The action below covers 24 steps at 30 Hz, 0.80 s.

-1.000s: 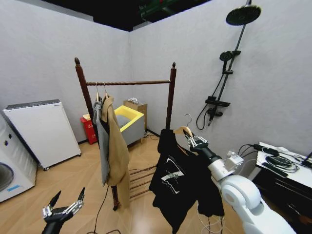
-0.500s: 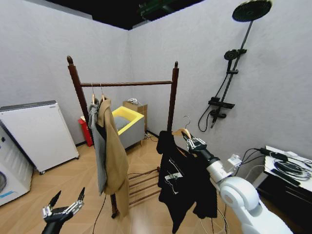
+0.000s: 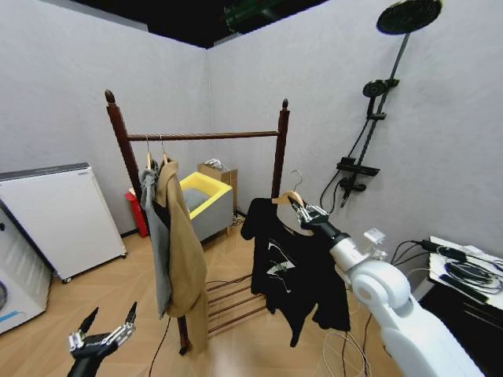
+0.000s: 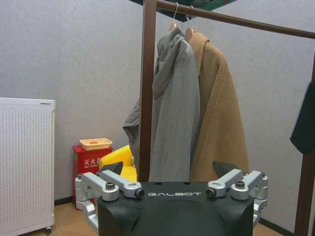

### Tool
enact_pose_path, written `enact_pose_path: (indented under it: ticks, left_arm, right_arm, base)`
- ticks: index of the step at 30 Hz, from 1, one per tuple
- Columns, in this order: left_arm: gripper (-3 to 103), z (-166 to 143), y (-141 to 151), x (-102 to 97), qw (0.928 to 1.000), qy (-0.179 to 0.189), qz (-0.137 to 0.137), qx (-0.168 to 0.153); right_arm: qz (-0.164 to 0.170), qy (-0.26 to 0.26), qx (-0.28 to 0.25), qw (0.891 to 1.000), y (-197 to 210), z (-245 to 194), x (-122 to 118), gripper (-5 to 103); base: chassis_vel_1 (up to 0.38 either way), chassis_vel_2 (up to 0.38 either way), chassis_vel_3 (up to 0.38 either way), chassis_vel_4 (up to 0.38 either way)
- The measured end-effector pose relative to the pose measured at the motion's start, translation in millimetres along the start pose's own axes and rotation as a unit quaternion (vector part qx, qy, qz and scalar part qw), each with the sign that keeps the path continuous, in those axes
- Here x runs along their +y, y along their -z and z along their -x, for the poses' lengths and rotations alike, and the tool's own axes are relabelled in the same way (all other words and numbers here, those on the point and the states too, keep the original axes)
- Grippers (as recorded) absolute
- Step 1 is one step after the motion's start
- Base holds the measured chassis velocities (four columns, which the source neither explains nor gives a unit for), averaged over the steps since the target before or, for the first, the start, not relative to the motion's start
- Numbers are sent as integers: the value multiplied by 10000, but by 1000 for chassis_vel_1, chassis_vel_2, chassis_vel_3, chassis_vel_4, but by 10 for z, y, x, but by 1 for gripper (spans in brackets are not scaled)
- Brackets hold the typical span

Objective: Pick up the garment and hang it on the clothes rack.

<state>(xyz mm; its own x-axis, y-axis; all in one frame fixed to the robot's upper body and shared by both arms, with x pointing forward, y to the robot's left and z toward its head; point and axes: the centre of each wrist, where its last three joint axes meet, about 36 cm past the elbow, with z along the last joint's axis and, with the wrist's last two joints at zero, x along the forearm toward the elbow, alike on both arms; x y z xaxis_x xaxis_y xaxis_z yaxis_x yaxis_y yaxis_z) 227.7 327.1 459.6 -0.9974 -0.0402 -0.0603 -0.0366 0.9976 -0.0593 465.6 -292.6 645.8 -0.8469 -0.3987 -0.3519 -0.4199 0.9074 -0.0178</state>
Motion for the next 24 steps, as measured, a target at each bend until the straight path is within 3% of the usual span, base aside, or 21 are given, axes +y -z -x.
enact_pose_path:
  ticks: [4, 6, 7, 13, 19, 24]
  left_arm:
    - [100, 0, 0, 0, 10000, 2, 0, 0]
    - [100, 0, 0, 0, 10000, 0, 0, 0]
    - [100, 0, 0, 0, 10000, 2, 0, 0]
    - [100, 0, 0, 0, 10000, 1, 0, 0]
    - [100, 0, 0, 0, 10000, 1, 0, 0]
    - [100, 0, 0, 0, 10000, 2, 0, 0]
  right_arm:
    - [78, 43, 68, 9999, -79, 295, -43, 10]
    - [96, 90, 157, 9998, -155, 565, -56, 10]
    - [42, 148, 182, 9997, -165, 913, -52, 10]
    - [-117, 164, 75, 9998, -52, 1638, -71, 10]
    - [-170, 266, 22, 9995, 67, 2479, 116, 10]
    - [-251, 219, 4, 9994, 151, 2828, 190, 10]
  base:
    - [0, 0, 0, 0]
    - [0, 0, 0, 0]
    - [0, 0, 0, 0]
    - [0, 0, 0, 0]
    - [0, 0, 0, 0]
    - [0, 0, 0, 0]
